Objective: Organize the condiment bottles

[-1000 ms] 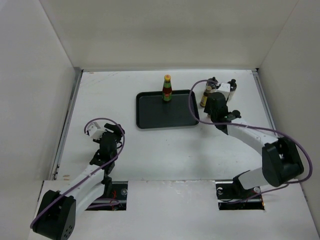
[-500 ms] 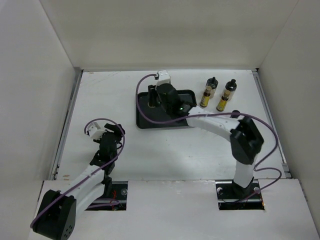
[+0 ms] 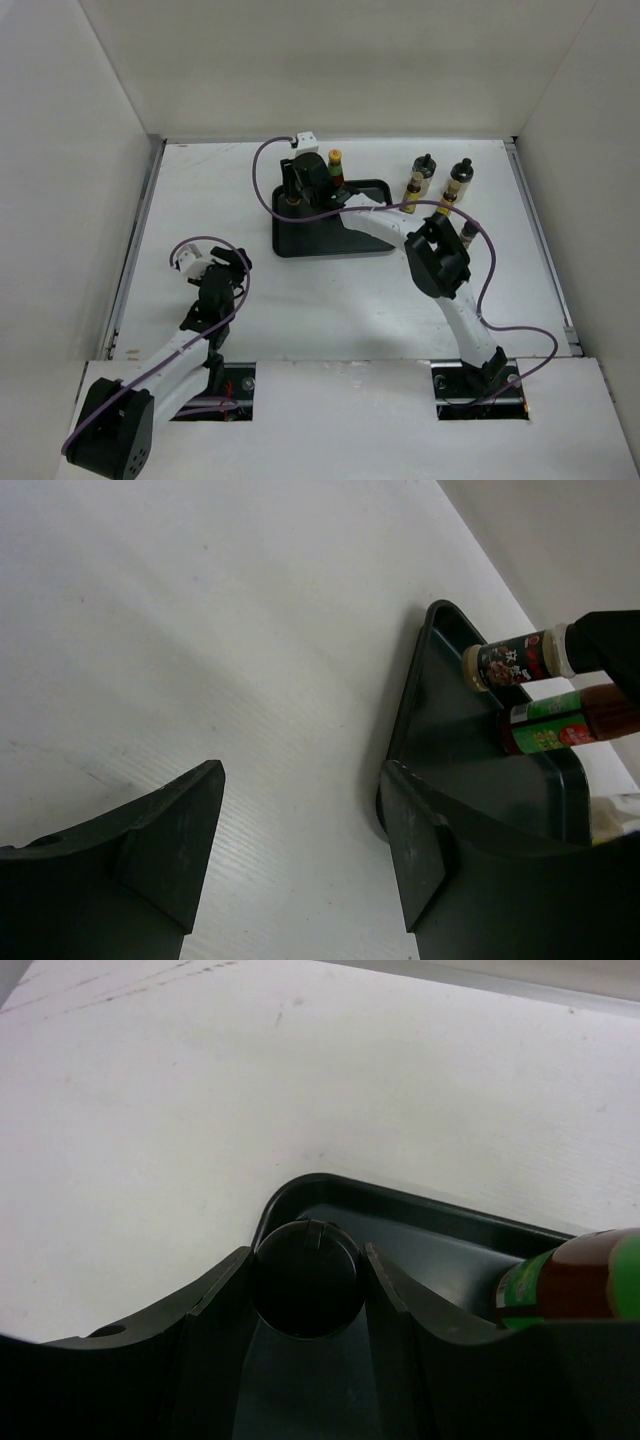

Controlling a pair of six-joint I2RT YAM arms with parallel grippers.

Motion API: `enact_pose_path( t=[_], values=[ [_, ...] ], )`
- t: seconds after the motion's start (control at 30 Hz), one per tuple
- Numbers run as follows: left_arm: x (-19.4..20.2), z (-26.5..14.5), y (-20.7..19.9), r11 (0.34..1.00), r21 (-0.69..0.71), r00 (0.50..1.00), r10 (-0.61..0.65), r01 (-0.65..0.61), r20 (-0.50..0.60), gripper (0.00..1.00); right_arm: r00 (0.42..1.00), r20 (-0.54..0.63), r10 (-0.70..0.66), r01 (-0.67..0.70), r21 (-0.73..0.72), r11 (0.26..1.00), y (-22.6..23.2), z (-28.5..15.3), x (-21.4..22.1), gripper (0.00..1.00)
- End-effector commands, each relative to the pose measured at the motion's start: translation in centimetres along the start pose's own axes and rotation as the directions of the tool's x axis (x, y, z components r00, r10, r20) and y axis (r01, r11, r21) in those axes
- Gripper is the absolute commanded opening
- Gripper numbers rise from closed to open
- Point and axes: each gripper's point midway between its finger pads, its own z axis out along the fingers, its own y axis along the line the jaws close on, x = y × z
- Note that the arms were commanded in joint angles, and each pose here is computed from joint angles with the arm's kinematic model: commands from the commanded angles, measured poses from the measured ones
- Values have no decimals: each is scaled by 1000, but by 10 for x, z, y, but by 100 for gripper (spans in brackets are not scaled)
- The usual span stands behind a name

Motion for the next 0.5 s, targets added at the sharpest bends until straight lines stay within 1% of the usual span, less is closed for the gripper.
enact_pose_path(
  t=[0.0, 0.13, 0.23, 0.3, 0.37, 0.47],
  values=[
    [-6, 2, -13, 998, 50, 999, -41, 40, 18, 62, 997, 60, 43, -42, -16, 999, 5, 10, -22, 36],
    [-3, 2, -16, 997, 63, 999, -37, 37, 3, 62, 997, 55, 47, -46, -15, 999, 7, 22, -16, 36],
    [-5, 2, -15, 997, 59, 999, -41, 40, 14, 62, 998, 40, 56, -55, -17, 998, 8, 27, -7, 37],
    [-4, 2, -14, 998, 58, 999, -39, 39, 9, 63, 997, 34, 70, -69, -21, 997, 10, 29, -4, 40],
    [-5, 2, -15, 997, 64, 999, -41, 41, 7, 63, 997, 26, 78, -77, -17, 997, 9, 29, 0, 46],
    [-7, 2, -15, 997, 60, 999, -43, 42, 16, 63, 996, 33, 86, -85, -19, 996, 9, 24, -3, 62]
  ],
)
